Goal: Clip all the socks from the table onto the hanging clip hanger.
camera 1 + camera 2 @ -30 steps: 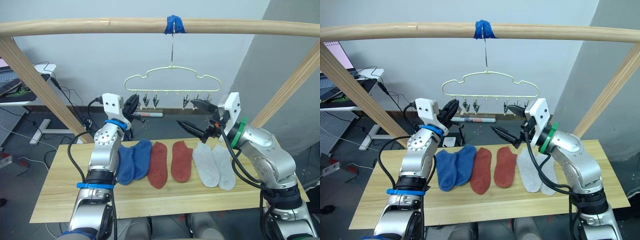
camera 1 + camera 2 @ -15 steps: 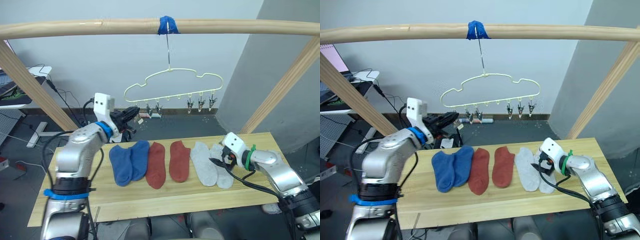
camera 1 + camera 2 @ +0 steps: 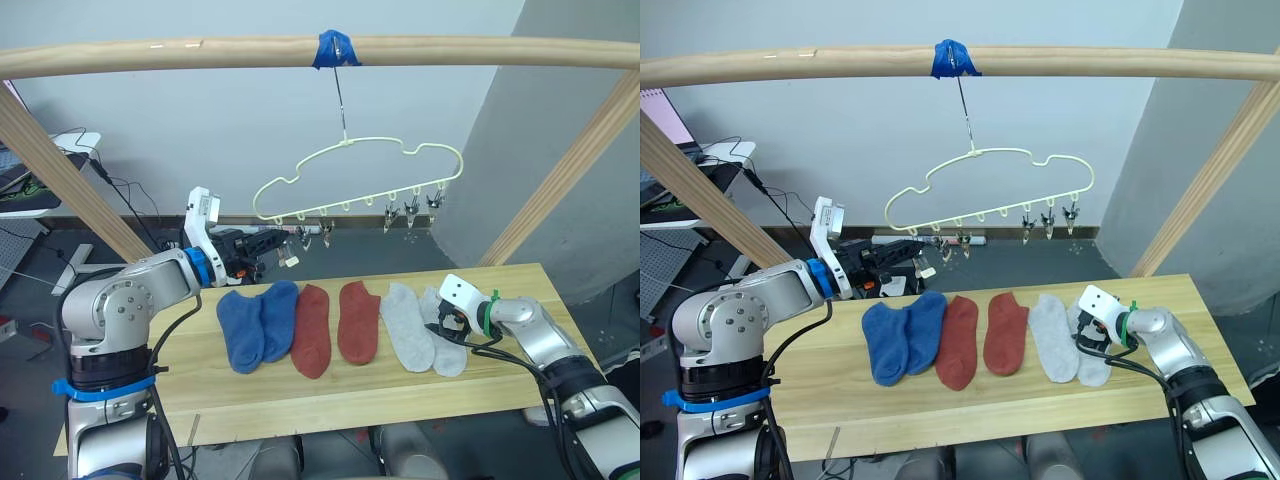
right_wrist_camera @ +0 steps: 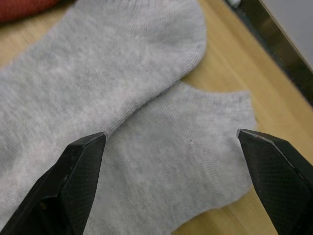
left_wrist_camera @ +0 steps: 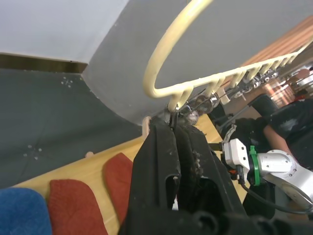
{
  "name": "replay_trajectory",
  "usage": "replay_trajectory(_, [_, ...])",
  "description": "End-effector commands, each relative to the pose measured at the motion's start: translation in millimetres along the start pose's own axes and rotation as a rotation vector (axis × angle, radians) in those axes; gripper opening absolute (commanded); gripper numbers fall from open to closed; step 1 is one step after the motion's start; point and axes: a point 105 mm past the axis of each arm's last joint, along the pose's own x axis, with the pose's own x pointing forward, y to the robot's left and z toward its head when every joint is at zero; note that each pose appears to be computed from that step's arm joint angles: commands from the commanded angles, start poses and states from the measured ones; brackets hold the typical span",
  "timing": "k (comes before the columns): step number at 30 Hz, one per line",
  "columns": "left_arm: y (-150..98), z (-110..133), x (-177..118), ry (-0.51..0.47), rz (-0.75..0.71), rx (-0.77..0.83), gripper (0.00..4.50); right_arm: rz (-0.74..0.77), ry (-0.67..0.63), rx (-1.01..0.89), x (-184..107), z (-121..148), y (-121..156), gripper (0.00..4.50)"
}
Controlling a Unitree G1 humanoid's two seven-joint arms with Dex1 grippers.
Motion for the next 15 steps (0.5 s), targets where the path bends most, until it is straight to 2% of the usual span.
replay_trajectory(1, [-5.0, -0.9, -1.3, -0.003, 0.001, 0.020, 0.02, 0.031, 0.037, -0.019, 4.0, -8.0, 0.9, 4.50])
replay_trajectory(3, [-5.7, -1.3, -1.2, -0.005, 0.001, 0.022, 0.02, 0.045, 0.058, -0.005, 5.4, -14.2, 2.8, 4.50])
replay_trajectory(6, [-6.9, -4.1, -2.8, 0.005, 0.000, 0.028, 0.00, 0.061, 0.075, -0.003, 4.2, -19.3, 3.9, 3.88])
replay_trajectory(15, [-7.5, -7.0, -2.9, 0.000, 0.005, 0.036, 0.00, 0.093, 0.065, 0.049, 0.5, -22.8, 10.0, 0.71])
